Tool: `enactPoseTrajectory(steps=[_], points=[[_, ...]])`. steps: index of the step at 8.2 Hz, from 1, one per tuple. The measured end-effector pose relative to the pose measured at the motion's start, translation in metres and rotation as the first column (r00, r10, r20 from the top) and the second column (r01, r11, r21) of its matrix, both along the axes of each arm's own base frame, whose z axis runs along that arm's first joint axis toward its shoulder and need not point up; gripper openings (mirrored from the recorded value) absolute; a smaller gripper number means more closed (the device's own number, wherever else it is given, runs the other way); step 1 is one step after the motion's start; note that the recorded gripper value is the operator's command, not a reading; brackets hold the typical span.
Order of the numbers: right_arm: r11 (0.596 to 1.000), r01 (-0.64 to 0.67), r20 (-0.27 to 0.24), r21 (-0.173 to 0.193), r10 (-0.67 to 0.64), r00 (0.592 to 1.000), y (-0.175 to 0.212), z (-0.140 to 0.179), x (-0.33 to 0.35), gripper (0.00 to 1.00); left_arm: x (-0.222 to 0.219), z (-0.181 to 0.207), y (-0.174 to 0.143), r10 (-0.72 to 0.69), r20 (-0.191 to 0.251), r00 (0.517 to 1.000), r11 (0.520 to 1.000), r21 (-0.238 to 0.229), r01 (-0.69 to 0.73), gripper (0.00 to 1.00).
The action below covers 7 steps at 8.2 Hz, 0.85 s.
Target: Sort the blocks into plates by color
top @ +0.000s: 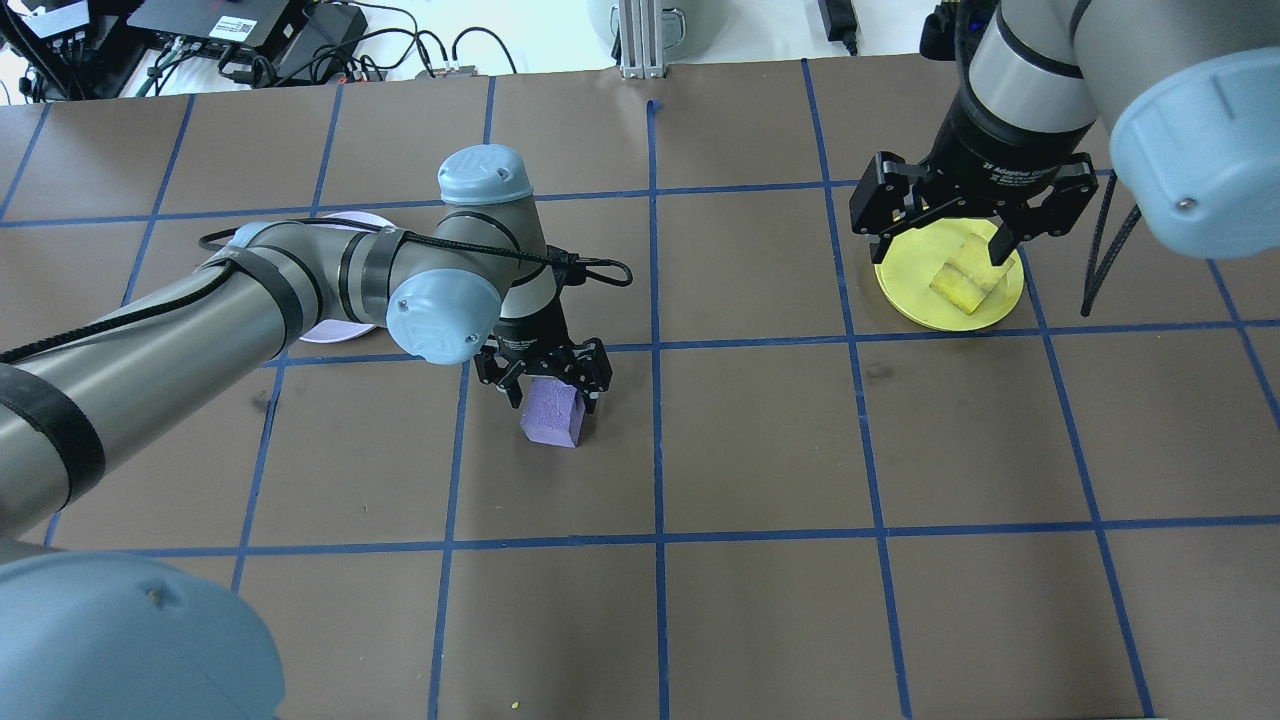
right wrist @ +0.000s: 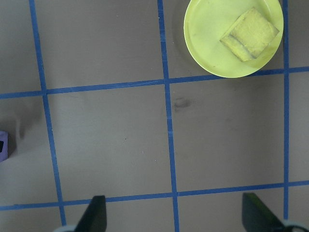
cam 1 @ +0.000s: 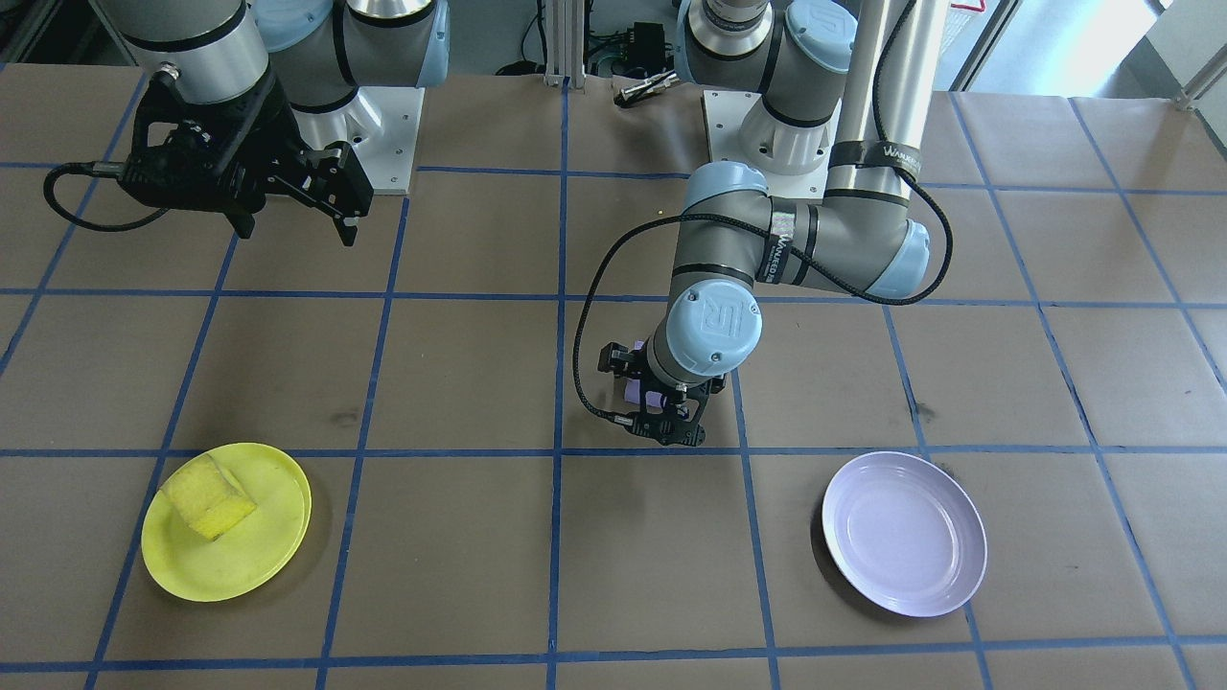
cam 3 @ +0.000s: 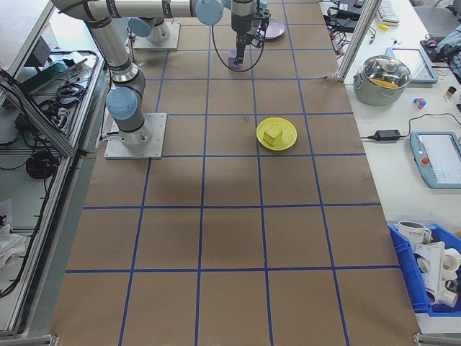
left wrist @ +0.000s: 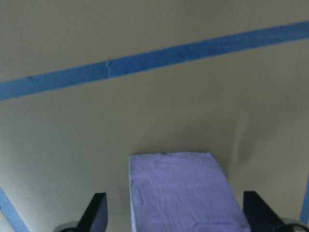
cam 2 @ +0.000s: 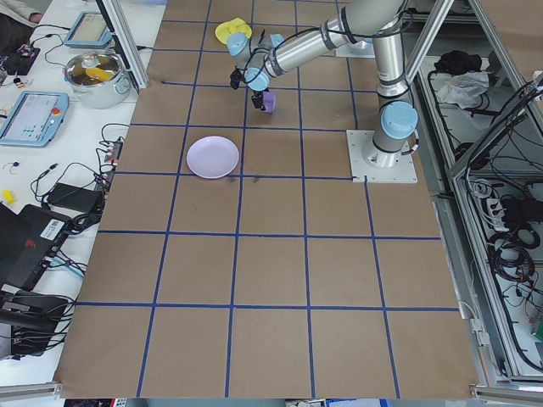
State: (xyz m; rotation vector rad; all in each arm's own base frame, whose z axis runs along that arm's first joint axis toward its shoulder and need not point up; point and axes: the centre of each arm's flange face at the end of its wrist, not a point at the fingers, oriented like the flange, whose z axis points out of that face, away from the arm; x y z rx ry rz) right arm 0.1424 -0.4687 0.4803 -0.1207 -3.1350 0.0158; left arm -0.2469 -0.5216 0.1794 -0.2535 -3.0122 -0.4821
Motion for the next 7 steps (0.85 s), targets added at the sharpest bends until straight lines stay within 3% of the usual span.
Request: enactPoseTrajectory(steps=[1,2,3,4,5,6,7], points=[[1.0,0.0,0.001,0.0,0.0,1.0,0.0,0.0,0.0,1.0,-0.002,-0.002,-0.005,0.0,-0.007,1.0,0.999,-0.035,-0.001,0.3],[1.0,-0.001,0.001,0.0,0.001,1.0,0.0,0.0,0.0,1.0,-0.003,0.0,-0.009,0.004,-0.017,1.0,0.997,-0.075,-0.006,0.0],[1.0,-0.001,0.001,0.0,0.001,1.0,0.0,0.0,0.0,1.0,-0.005,0.006,-0.012,0.011,-0.032,0.999,0.995,-0.103,-0.014,0.0],[1.0,-0.001,0.002,0.0,0.001,1.0,0.0,0.0,0.0,1.0,-0.006,0.011,-0.013,0.015,-0.04,0.999,0.993,-0.12,-0.019,0.04],[1.0,-0.001,0.002,0.0,0.001,1.0,0.0,0.0,0.0,1.0,-0.007,0.013,-0.014,0.017,-0.046,0.999,0.992,-0.127,-0.023,0.87],[1.0,0.0,0.002,0.0,0.0,1.0,0.0,0.0,0.0,1.0,-0.007,0.017,-0.015,0.018,-0.049,0.999,0.991,-0.135,-0.025,1.0],[1.0,0.0,0.002,-0.001,0.0,1.0,0.0,0.0,0.0,1.0,-0.008,0.021,-0.017,0.017,-0.052,0.999,0.989,-0.144,-0.024,1.0]])
